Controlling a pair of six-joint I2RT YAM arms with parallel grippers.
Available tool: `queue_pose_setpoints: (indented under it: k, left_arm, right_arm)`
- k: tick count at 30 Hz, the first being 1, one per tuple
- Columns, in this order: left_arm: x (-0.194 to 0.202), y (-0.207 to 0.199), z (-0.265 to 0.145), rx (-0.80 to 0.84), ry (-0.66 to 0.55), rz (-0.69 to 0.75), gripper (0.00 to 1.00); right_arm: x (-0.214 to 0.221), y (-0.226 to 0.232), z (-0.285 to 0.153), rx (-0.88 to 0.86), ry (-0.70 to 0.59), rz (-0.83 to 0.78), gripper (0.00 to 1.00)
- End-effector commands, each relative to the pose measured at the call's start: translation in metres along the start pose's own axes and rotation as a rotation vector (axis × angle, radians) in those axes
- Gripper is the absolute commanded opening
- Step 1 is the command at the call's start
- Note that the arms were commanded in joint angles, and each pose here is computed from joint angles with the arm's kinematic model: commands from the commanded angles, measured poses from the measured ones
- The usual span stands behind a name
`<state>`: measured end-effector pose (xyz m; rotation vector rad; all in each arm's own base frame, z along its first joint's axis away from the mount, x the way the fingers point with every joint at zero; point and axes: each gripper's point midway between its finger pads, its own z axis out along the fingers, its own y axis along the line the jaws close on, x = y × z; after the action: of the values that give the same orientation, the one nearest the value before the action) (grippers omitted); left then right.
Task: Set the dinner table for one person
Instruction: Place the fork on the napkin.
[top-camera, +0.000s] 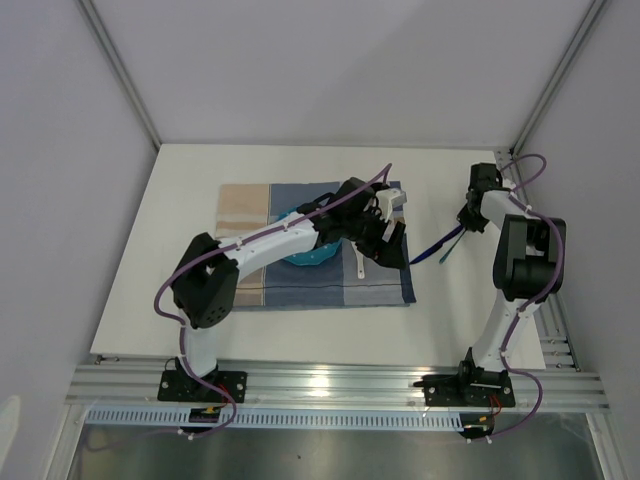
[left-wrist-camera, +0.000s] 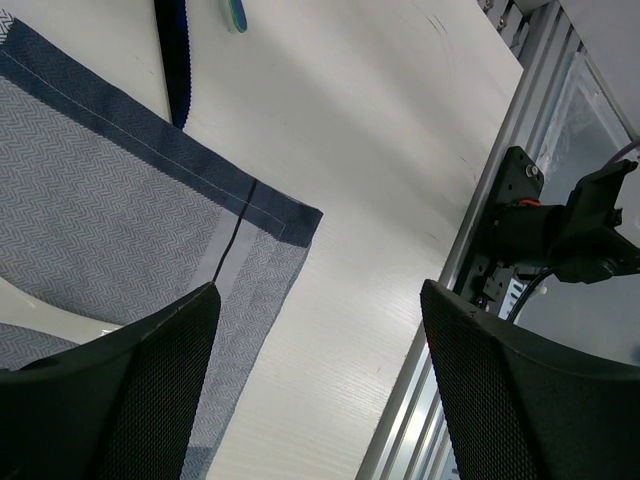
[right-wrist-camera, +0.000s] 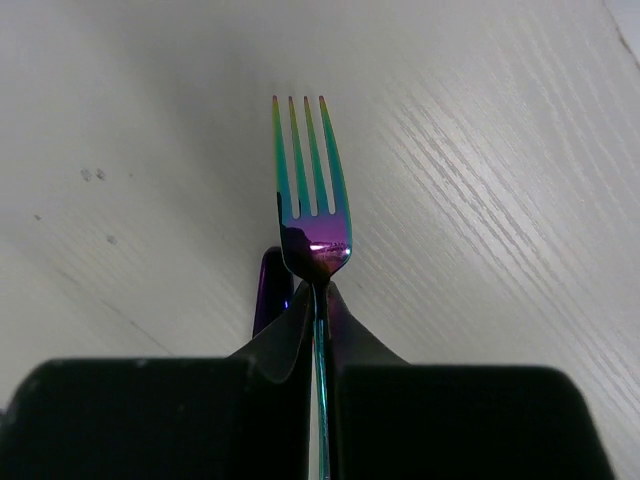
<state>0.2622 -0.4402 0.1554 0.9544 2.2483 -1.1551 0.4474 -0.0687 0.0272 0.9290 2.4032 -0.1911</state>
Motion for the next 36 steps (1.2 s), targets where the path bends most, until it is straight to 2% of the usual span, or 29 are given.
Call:
queue_pose_setpoints:
  k: [1, 7, 14, 22, 28, 33, 36]
  left_arm:
    - [-0.018, -0.012, -0.019, 0.017, -0.059, 0.048, 0.85]
    - [-0.021, -0.016, -0.025, 0.024, -0.066, 0.055, 0.85]
    - [-0.027, -0.023, -0.041, 0.028, -0.105, 0.106, 0.92]
    - [-0.031, -0.002, -0.051, -0.107, -0.133, 0.181, 0.94]
    - [-0.019, 0.01, -0.042, -0.128, -0.096, 0.155, 0.93]
    - [-0.008, 0.019, -0.035, -0.152, -0.07, 0.128, 0.91]
    - [-0.002, 0.023, -0.031, -0.155, -0.059, 0.114, 0.9]
  right_arm:
    - [-0.036, 0.005, -0.047, -0.064, -0.108, 0.041, 0.0]
    - [-0.045, 0.011, -0.093, -0.127, -0.166, 0.081, 0.0]
    - [-0.003, 0.055, -0.126, -0.295, -0.108, 0.045, 0.0]
    - [0.058, 0.101, -0.162, -0.434, -0.035, -0.061, 0.0]
    - [0.067, 0.133, -0.196, -0.567, 0.002, -0.068, 0.0]
    - [0.068, 0.143, -0.219, -0.639, 0.009, -0.06, 0.0]
    - [0.074, 0.15, -0.231, -0.699, 0.056, -0.05, 0.0]
